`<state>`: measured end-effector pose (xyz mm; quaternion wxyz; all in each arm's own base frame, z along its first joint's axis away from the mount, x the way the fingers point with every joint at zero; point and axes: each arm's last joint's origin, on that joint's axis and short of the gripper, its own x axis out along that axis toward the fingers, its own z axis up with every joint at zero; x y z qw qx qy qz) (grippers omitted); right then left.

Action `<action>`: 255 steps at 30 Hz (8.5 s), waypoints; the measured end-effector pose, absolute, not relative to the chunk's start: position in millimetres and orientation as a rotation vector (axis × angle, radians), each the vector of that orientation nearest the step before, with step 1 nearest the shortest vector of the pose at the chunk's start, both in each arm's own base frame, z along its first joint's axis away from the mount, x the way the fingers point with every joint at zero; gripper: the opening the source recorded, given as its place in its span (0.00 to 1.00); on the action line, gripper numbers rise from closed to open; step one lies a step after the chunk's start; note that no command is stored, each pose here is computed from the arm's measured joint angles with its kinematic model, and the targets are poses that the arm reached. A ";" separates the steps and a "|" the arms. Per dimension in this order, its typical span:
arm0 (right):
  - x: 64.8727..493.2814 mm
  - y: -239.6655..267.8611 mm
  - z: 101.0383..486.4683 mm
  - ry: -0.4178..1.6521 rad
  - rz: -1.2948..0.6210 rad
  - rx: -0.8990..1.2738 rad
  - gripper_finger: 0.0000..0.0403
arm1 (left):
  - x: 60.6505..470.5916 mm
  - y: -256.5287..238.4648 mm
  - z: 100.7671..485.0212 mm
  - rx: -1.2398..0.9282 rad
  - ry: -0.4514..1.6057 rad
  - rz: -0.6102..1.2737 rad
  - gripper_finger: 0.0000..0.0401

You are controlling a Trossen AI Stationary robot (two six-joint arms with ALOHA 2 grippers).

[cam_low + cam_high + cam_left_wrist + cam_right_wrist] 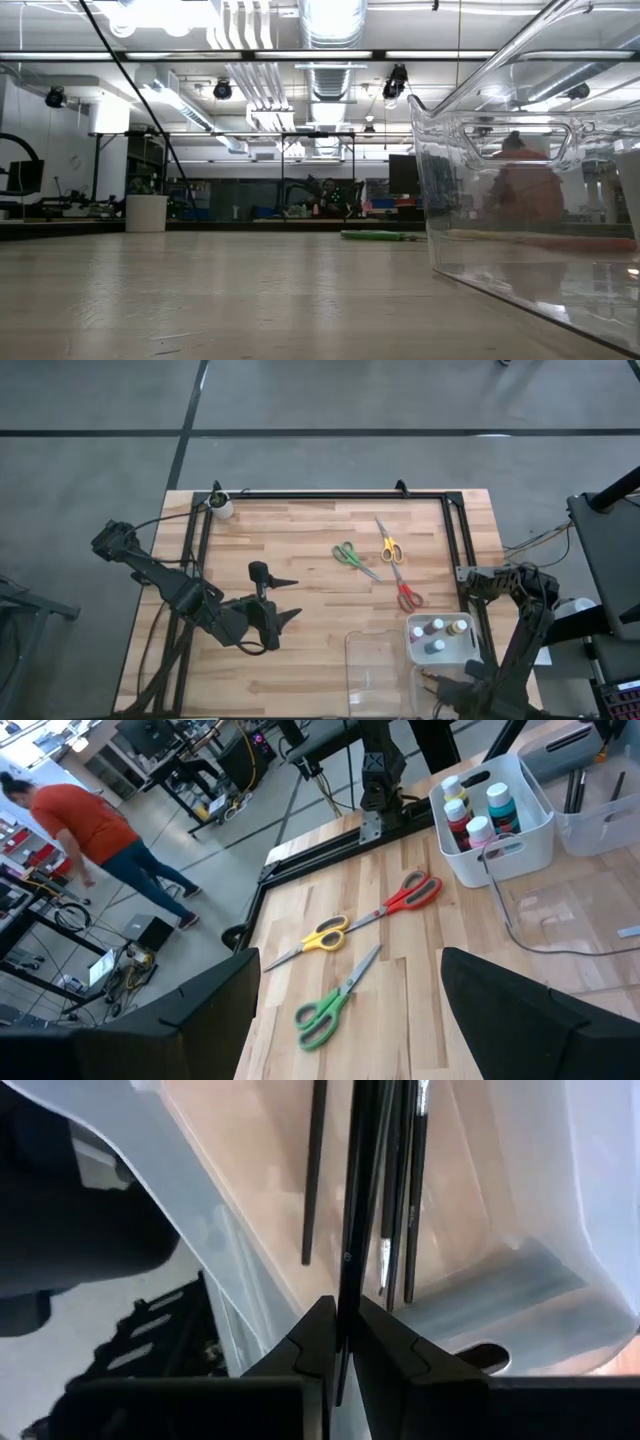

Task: Pick & Place Paint Supplies
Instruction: Put the gold paintbrush into the right transparent bin, then put the red scissors into the left transparent bin

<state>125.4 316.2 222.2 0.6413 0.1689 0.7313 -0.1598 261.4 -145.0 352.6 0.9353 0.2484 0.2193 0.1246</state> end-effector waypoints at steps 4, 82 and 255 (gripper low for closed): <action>123.9 318.3 215.5 1.684 -0.381 0.364 0.07 | 261.4 -145.0 352.6 0.508 0.448 0.254 0.78; 100.9 319.7 188.7 1.590 -0.421 0.394 0.46 | 261.4 -144.9 352.6 0.508 0.448 0.255 0.78; 150.6 18.6 288.8 0.137 -0.514 0.236 0.46 | 261.5 -145.0 352.6 0.505 0.448 0.255 0.78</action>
